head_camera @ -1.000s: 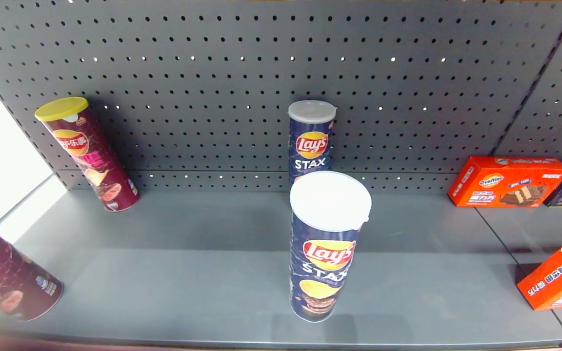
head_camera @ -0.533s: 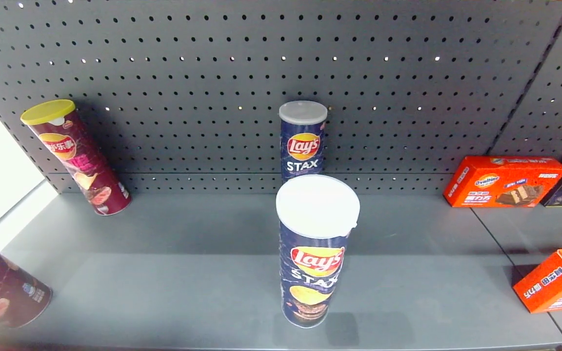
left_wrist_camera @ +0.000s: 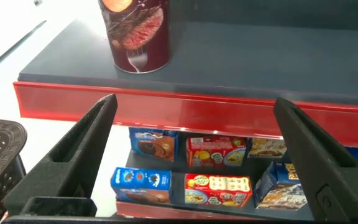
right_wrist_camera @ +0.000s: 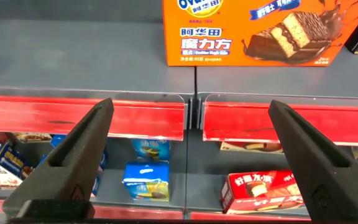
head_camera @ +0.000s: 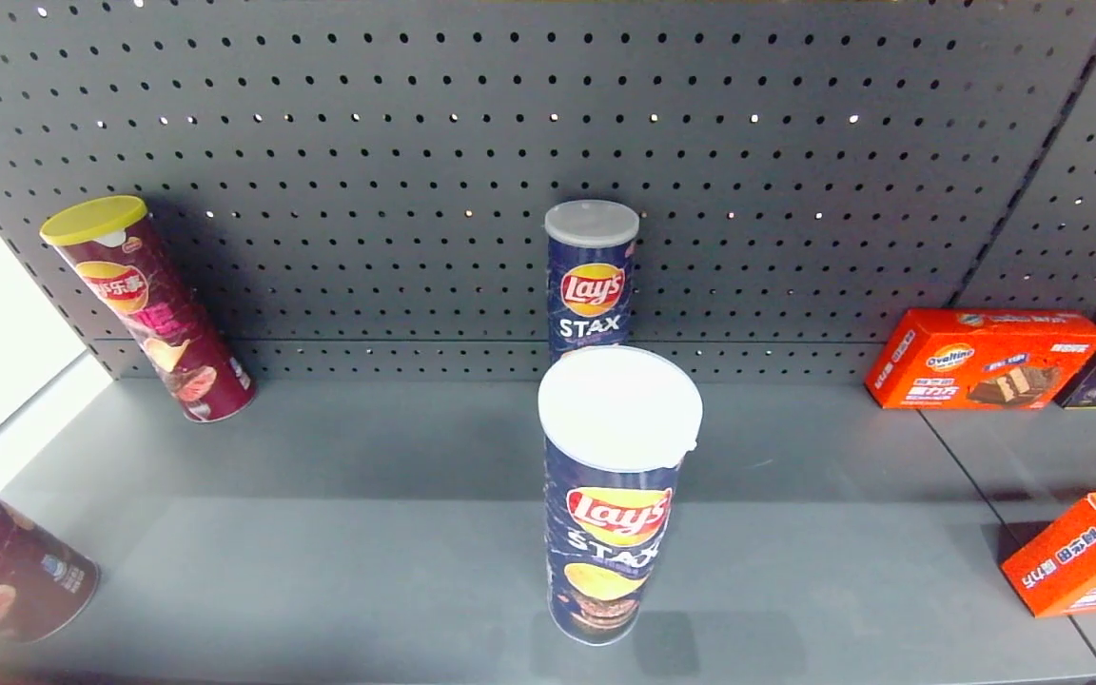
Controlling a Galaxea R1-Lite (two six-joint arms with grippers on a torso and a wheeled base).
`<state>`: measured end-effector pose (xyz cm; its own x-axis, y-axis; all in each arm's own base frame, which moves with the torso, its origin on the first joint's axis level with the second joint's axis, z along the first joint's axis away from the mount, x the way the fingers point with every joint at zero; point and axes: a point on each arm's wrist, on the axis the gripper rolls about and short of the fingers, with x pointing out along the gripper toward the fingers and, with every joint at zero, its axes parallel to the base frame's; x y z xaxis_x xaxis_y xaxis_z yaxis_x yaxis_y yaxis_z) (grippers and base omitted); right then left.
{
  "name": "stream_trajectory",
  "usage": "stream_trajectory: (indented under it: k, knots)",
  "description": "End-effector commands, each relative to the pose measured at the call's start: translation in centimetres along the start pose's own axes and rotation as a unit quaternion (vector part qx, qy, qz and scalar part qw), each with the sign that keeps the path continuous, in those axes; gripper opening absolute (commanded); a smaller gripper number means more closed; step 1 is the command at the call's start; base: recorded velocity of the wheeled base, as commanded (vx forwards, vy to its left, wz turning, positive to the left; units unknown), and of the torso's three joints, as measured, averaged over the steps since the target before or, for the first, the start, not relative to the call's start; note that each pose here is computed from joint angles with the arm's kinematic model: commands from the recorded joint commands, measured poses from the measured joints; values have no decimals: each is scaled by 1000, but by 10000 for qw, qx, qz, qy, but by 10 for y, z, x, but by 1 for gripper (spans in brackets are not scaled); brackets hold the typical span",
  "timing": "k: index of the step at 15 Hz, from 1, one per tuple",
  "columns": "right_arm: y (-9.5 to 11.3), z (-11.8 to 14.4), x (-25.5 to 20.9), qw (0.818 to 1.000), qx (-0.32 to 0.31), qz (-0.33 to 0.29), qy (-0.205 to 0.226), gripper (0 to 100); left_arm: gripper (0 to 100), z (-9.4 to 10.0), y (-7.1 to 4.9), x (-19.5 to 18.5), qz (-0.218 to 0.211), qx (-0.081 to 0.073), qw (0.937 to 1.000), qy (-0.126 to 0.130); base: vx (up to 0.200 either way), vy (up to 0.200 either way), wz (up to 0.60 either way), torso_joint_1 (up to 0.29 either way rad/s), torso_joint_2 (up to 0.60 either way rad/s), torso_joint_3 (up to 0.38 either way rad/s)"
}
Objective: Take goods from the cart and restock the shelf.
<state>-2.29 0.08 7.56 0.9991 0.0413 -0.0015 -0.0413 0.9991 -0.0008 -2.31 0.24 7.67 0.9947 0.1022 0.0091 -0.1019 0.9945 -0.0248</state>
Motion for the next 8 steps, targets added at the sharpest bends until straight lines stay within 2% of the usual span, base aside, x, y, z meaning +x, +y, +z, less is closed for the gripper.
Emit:
stream_trajectory:
  k: [1, 8]
  knots:
    - [0, 0, 0, 10000, -3, 8, 0, 100, 100, 0, 0, 0, 2, -4, 10000, 0, 0, 0, 0, 0, 0, 0]
    - [0, 0, 0, 10000, -3, 1, 0, 100, 100, 0, 0, 0, 2, -4, 10000, 0, 0, 0, 0, 0, 0, 0]
